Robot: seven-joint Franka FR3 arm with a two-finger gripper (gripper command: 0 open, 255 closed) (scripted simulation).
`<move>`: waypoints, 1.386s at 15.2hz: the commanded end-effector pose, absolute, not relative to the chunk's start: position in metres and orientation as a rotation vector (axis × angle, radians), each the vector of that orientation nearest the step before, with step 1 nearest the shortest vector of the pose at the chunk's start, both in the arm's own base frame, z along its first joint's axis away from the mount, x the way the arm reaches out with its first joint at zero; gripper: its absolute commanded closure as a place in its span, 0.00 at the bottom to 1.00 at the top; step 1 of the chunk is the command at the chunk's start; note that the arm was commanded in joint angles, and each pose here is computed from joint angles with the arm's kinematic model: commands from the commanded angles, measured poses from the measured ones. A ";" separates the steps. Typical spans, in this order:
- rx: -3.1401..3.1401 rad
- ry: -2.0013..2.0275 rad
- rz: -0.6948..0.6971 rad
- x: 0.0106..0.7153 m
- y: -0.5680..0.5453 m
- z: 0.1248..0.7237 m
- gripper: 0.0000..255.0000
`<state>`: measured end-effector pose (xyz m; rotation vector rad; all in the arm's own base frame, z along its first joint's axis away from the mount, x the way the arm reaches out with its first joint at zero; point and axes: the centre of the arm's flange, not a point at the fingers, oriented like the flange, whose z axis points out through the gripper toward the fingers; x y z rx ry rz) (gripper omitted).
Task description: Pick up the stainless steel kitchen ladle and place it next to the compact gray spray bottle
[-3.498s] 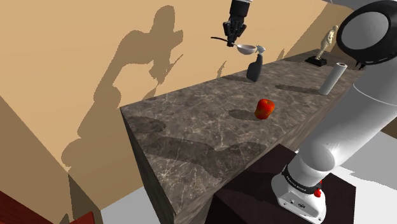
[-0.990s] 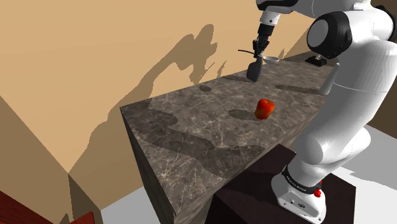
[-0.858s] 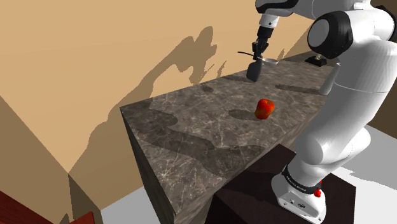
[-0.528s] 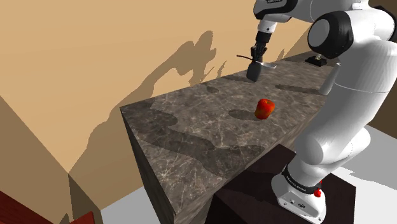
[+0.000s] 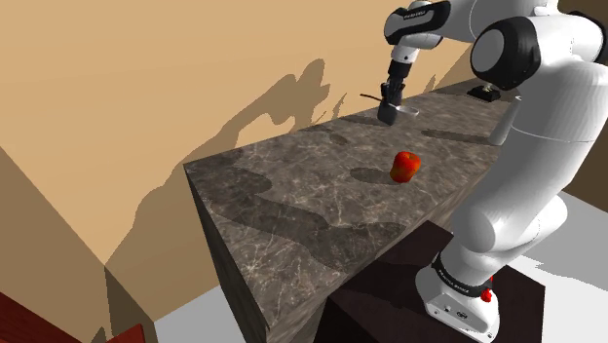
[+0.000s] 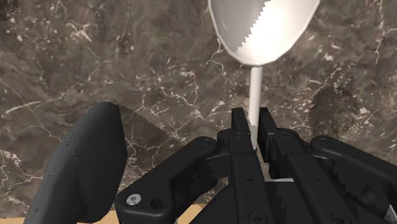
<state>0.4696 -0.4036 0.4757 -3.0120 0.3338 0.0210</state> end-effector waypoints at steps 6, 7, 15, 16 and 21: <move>-3.012 0.334 0.020 0.470 -0.405 0.437 1.00; -3.012 0.334 0.020 0.470 -0.405 0.432 1.00; -3.012 0.334 0.020 0.470 -0.405 0.390 1.00; -3.012 0.334 0.020 0.470 -0.405 0.385 1.00; -3.012 0.334 0.020 0.470 -0.405 0.358 1.00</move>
